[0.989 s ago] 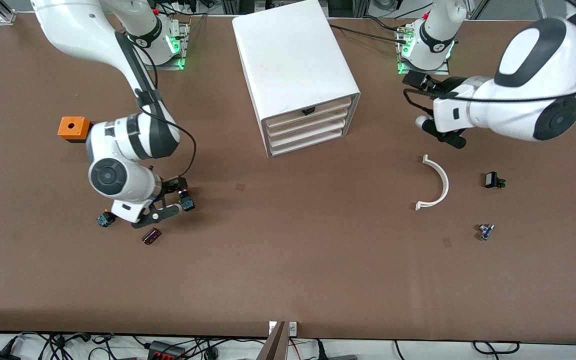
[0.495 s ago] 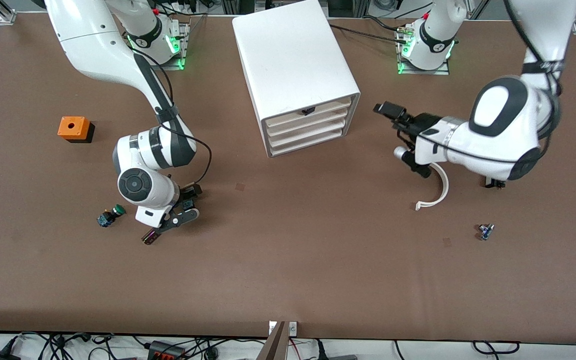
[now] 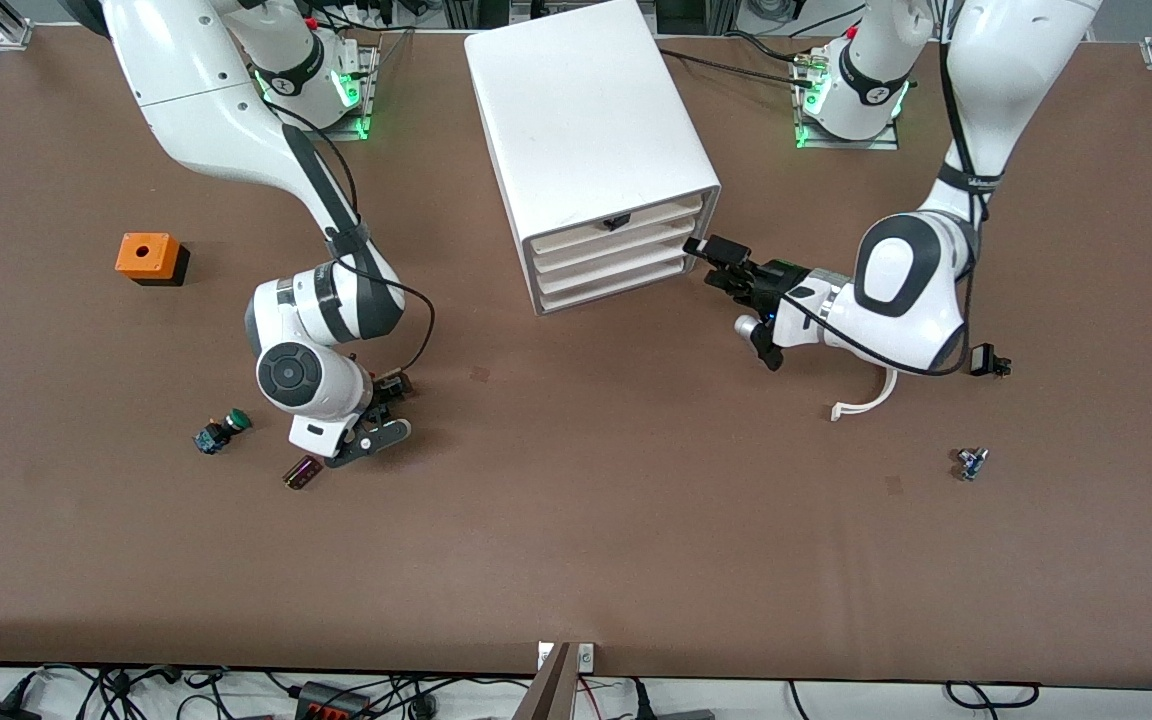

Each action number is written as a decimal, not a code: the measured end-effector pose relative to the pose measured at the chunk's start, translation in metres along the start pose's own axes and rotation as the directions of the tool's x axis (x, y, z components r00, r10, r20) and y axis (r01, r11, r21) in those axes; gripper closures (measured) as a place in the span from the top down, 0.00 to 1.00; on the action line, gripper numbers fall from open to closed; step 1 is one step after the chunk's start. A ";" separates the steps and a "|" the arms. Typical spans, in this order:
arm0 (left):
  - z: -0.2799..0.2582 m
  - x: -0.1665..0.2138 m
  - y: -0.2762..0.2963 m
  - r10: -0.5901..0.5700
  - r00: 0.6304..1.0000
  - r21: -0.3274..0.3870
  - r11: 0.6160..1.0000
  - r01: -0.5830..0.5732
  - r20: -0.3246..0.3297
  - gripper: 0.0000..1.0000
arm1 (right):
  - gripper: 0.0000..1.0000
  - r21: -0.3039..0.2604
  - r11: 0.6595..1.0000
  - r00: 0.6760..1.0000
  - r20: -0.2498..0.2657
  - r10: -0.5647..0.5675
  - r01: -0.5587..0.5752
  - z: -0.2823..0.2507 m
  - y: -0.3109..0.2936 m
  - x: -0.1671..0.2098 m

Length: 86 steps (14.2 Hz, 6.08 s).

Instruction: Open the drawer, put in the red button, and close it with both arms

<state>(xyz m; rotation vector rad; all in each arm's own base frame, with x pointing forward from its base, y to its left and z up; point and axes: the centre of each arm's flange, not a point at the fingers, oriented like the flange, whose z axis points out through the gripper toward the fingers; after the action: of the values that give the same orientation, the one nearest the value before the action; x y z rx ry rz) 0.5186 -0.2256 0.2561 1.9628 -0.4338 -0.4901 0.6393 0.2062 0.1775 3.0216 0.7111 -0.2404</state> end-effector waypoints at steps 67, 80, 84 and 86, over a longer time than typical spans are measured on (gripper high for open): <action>-0.203 0.046 0.009 -0.394 0.893 0.799 0.454 0.395 -0.217 1.00 | 1.00 0.116 0.978 0.930 -0.308 0.203 -0.175 -0.240 -0.354 0.028; 0.034 0.102 0.046 -0.301 0.726 0.540 0.508 0.671 -0.619 1.00 | 1.00 0.046 0.919 0.901 -0.187 0.392 -0.391 -0.325 0.084 -0.016; 0.069 0.099 0.060 -0.316 0.725 0.530 0.517 0.672 -0.612 1.00 | 1.00 0.054 0.899 0.886 -0.148 0.439 -0.436 -0.354 0.125 -0.056; 0.086 0.090 0.071 -0.361 0.734 0.553 0.490 0.674 -0.575 1.00 | 1.00 0.057 0.877 0.866 -0.135 0.481 -0.478 -0.366 0.153 -0.079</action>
<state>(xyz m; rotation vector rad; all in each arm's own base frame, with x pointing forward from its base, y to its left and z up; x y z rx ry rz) 0.5447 -0.3661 0.2734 2.9553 0.3538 -0.2911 0.6902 0.0572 0.5505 3.1296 -0.0622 -0.0098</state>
